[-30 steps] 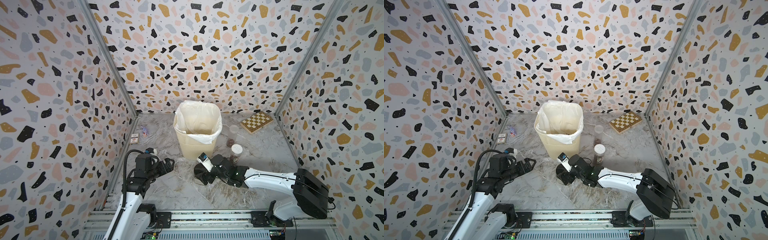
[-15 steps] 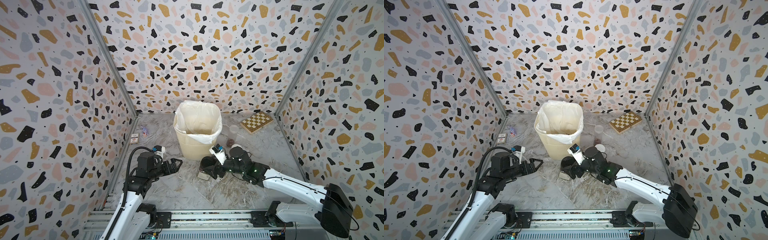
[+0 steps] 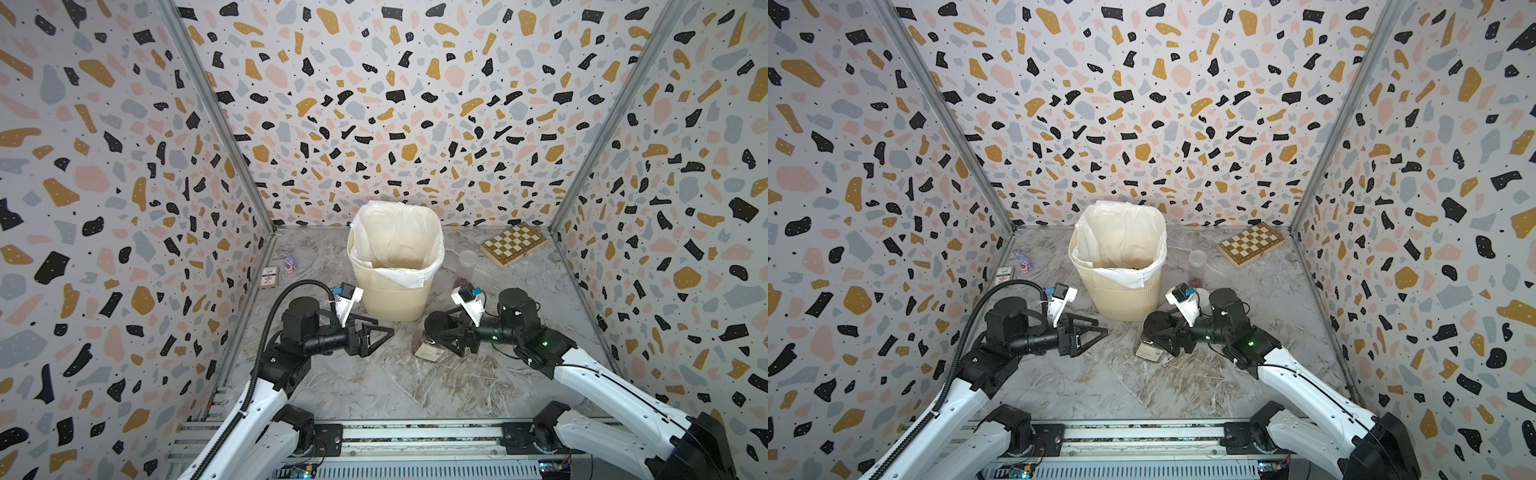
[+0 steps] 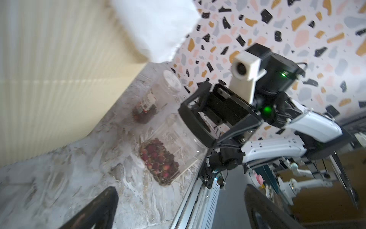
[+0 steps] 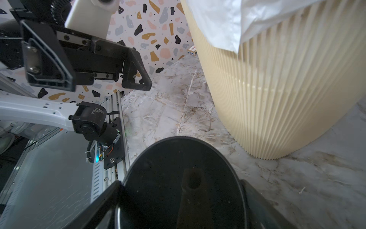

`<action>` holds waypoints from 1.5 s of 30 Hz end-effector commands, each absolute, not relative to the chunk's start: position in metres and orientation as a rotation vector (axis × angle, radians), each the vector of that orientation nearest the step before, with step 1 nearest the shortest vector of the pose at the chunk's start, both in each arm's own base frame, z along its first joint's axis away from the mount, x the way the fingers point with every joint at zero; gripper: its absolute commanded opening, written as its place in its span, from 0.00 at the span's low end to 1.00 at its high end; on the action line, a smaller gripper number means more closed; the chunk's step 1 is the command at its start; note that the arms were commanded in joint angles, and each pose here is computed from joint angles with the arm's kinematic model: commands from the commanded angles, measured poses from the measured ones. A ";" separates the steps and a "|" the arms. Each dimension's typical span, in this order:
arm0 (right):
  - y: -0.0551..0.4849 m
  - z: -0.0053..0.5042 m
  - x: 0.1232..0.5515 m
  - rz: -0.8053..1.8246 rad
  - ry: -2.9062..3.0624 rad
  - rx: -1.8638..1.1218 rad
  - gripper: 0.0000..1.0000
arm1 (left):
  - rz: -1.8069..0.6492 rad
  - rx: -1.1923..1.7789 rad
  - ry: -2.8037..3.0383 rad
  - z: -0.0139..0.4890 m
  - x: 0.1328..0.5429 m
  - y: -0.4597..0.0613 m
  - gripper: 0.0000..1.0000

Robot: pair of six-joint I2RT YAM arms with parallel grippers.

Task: Empty the moldy dried flower tea in the jars
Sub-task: Pick up the jar from the center of the board.

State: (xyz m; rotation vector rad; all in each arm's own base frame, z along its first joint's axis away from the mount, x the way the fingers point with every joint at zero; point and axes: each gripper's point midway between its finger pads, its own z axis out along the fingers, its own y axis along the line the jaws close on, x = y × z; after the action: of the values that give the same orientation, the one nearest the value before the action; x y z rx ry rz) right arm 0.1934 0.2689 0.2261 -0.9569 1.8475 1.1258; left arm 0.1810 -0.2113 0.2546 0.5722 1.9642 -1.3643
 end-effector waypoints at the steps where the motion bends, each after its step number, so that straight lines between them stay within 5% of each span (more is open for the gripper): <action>1: 0.268 0.248 0.177 1.238 1.748 -1.036 0.77 | -1.392 0.805 1.837 0.271 0.161 -0.224 0.98; 19: 0.270 0.281 0.155 1.424 1.621 -1.132 0.78 | -1.324 1.253 1.641 0.254 0.137 -0.258 0.97; 45: 0.277 0.298 0.160 1.462 1.586 -1.098 0.78 | -1.347 1.148 1.564 0.241 0.157 -0.296 0.99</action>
State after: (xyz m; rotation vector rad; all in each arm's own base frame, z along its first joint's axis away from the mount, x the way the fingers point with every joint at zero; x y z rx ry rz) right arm 0.1621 0.2745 0.2732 -1.0740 1.6752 1.4589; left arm 0.1504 -0.2926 0.2267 1.1891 1.6423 -1.3698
